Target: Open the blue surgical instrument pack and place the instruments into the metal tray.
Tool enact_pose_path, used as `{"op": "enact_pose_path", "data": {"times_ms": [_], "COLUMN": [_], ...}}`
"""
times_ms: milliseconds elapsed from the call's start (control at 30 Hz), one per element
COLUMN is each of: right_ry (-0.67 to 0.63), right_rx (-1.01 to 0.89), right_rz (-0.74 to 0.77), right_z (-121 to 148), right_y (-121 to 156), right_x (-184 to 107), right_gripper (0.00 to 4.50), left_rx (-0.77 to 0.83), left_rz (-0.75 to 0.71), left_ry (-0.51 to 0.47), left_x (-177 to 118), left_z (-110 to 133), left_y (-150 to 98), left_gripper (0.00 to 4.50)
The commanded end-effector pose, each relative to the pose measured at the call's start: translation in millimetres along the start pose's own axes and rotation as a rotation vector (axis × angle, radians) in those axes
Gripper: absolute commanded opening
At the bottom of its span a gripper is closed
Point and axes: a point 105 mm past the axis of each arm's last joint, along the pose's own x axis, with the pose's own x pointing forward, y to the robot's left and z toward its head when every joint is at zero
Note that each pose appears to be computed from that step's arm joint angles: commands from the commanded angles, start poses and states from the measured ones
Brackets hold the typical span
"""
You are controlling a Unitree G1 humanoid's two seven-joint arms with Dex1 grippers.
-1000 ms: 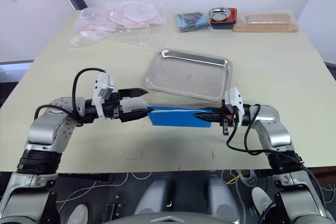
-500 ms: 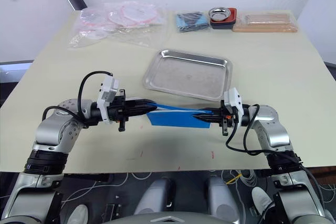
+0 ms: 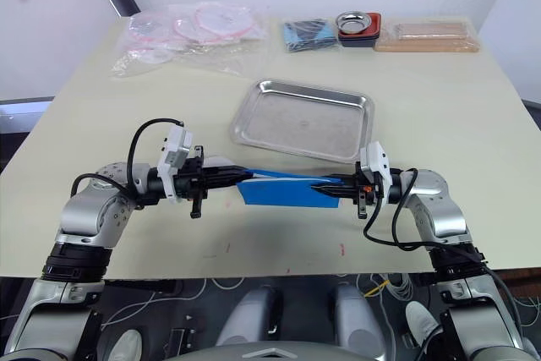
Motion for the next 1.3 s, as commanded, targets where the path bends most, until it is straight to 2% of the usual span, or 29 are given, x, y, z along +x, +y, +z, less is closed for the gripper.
{"op": "enact_pose_path", "data": {"times_ms": [33, 100, 133, 233, 267, 567, 667, 767, 800, 833, 900, 1300], "right_ry": [-0.030, -0.019, -0.020, -0.014, -0.012, -0.092, -0.064, -0.052, -0.035, -0.014, 0.020, 0.208], "right_rx": [-0.036, -0.039, -0.036, -0.027, -0.020, 0.081, 0.101, 0.107, 0.103, 0.100, 0.099, 0.077], "right_rz": [-0.006, -0.001, 0.002, 0.005, 0.001, -0.048, -0.036, -0.025, -0.017, -0.005, 0.016, 0.125], "right_z": [16, 17, 20, 25, 27, 53, 47, 44, 41, 37, 29, -19], "right_y": [0, 1, 2, 5, 6, 8, 12, 17, 19, 22, 28, 61], "right_x": [-4, -7, -8, -11, -12, -23, -24, -22, -21, -20, -19, -17], "right_gripper": [0.98, 2.06, 2.77, 4.29, 4.41, 4.41, 3.60, 2.08, 1.36, 1.20, 0.08, 0.08], "left_rx": [0.020, 0.020, 0.019, 0.020, 0.030, 0.048, 0.050, 0.052, 0.053, 0.052, 0.048, 0.095], "left_rz": [-0.026, -0.033, -0.036, -0.039, -0.033, -0.030, -0.033, -0.032, -0.028, -0.026, -0.022, 0.031], "left_ry": [0.012, 0.014, 0.018, 0.023, 0.024, 0.022, 0.021, 0.022, 0.025, 0.028, 0.026, 0.038], "left_x": [2, 3, 3, 5, 6, 12, 13, 13, 13, 13, 13, 20], "left_z": [1, 0, -1, -3, -4, -4, -4, -4, -5, -7, -8, -17], "left_y": [-2, -2, -2, -1, 1, 5, 5, 5, 6, 6, 5, 14], "left_gripper": [0.00, 0.00, 0.00, 0.00, 0.00, 0.00, 0.00, 0.00, 0.00, 0.00, 0.00, 0.00]}}
